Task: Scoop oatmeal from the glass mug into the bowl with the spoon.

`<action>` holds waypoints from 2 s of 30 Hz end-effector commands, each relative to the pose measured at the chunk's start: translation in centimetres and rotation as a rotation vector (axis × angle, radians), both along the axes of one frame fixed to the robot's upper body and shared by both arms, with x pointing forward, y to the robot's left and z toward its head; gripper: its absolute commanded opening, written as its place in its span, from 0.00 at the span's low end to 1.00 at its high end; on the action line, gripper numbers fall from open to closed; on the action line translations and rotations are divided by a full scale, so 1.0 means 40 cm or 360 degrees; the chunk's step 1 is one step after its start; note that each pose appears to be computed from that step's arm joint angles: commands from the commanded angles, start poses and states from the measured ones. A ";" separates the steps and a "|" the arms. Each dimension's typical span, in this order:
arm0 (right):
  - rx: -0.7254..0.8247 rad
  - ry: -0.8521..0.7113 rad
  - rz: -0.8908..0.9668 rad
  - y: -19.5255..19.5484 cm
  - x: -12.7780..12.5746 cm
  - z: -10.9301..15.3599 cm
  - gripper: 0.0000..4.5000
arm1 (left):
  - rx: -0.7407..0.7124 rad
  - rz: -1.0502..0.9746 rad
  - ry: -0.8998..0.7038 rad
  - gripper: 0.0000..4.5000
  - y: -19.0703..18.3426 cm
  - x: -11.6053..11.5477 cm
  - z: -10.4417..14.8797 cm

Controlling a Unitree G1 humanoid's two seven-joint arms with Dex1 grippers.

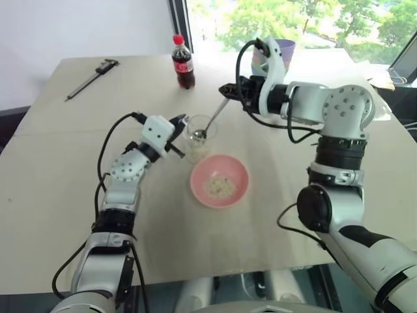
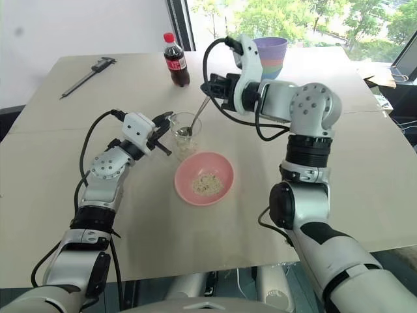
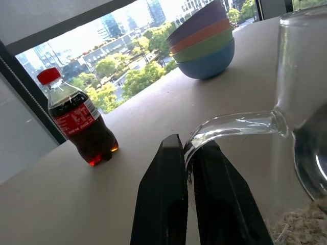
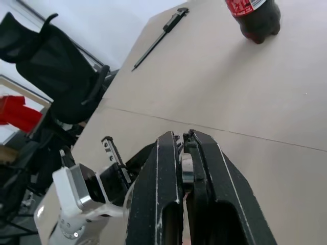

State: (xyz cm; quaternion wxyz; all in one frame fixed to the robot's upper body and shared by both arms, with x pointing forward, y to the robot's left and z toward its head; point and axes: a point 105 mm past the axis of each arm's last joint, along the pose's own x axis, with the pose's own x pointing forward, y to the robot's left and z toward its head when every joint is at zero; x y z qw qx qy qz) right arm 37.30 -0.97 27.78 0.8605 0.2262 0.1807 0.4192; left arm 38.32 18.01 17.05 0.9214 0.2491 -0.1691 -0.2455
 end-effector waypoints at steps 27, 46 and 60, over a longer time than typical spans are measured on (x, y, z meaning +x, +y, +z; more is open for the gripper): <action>0.0381 0.0385 -0.0189 -0.090 0.028 0.029 0.00 | 0.0015 0.0086 0.0063 0.02 0.035 0.000 -0.041; 0.0610 0.0422 -0.0124 -0.117 0.025 0.050 0.00 | 0.0005 0.0142 0.0103 0.02 0.065 0.001 -0.066; 0.0742 0.0351 0.0019 -0.165 -0.025 0.058 0.00 | 0.0001 0.0149 0.0108 0.02 0.070 0.001 -0.068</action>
